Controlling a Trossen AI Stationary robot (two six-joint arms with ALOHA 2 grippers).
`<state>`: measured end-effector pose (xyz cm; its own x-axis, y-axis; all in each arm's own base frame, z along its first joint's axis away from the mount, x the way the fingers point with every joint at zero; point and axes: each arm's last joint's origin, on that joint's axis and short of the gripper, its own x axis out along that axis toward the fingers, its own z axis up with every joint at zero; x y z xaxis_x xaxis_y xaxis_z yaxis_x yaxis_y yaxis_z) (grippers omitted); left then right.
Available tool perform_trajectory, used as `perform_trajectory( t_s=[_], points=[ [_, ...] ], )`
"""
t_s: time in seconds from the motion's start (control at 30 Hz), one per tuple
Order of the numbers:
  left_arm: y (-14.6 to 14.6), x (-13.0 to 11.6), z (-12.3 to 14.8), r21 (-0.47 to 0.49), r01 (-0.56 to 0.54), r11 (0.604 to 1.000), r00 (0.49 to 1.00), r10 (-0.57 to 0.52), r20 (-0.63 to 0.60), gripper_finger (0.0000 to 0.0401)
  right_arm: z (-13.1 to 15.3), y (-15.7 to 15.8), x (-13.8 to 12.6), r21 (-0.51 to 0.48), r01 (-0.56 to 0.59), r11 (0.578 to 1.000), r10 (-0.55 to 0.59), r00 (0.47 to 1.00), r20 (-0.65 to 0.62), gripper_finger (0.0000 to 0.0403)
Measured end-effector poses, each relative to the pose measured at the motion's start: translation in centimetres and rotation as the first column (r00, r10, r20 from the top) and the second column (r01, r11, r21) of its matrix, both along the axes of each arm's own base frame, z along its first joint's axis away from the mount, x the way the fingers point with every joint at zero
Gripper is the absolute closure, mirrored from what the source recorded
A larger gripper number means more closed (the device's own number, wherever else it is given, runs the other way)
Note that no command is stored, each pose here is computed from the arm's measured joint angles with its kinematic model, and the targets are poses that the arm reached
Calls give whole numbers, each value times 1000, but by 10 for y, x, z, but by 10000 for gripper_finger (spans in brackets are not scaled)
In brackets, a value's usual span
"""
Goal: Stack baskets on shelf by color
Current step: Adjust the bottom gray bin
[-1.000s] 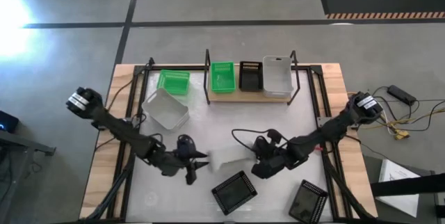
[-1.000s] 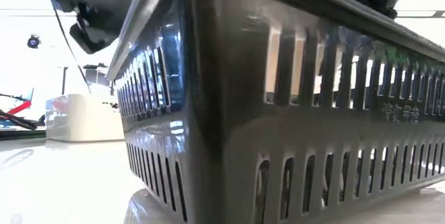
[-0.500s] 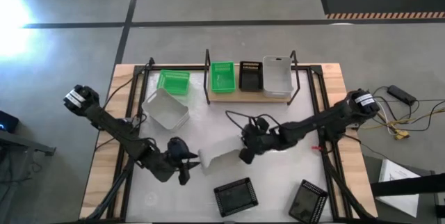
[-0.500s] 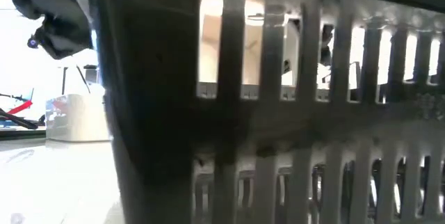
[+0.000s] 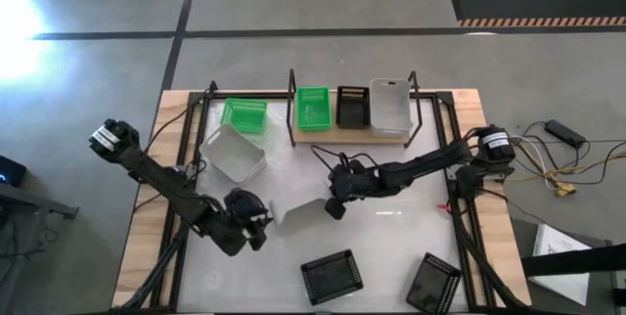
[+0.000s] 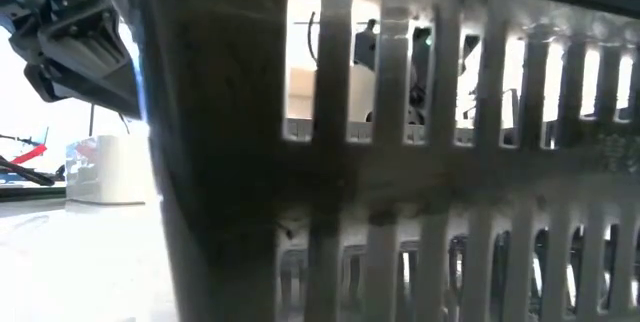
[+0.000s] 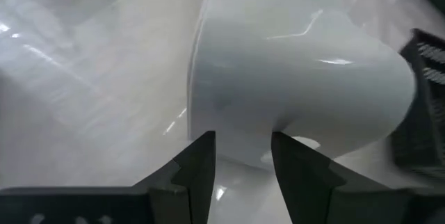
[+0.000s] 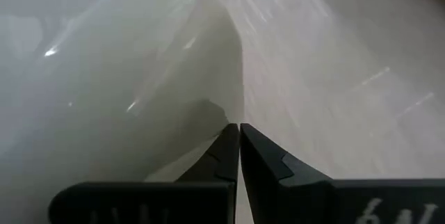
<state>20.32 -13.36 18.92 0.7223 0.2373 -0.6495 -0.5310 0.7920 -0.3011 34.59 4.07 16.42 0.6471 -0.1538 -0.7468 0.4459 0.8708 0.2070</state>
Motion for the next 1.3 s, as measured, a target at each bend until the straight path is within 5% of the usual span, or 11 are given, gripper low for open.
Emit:
perform_trajectory(
  t_s=[0.33, 0.6, 0.87, 1.13, 1.3],
  points=[
    [-5, -8, -3, 4, 22, 1000, 999, -22, -43, 274, 25, -3, -23, -84, 6, 996, -12, 997, -76, 385],
    [-18, -19, -2, 21, 58, 998, 998, -58, -7, 274, 36, 38, -59, -141, -103, 985, 77, 981, -179, 296],
    [-30, -20, -9, 75, 60, 995, 998, -63, 30, 274, 10, 93, -51, -318, -78, 945, 103, 993, 63, 224],
    [-42, -23, 9, 68, 118, 991, 991, -122, 54, 274, -17, 83, -9, -376, 134, 917, -88, 987, 137, 248],
    [-52, -27, 26, 68, 174, 982, 980, -180, 89, 274, -5, 80, 10, -405, 131, 905, -79, 986, 144, 309]
  ],
)
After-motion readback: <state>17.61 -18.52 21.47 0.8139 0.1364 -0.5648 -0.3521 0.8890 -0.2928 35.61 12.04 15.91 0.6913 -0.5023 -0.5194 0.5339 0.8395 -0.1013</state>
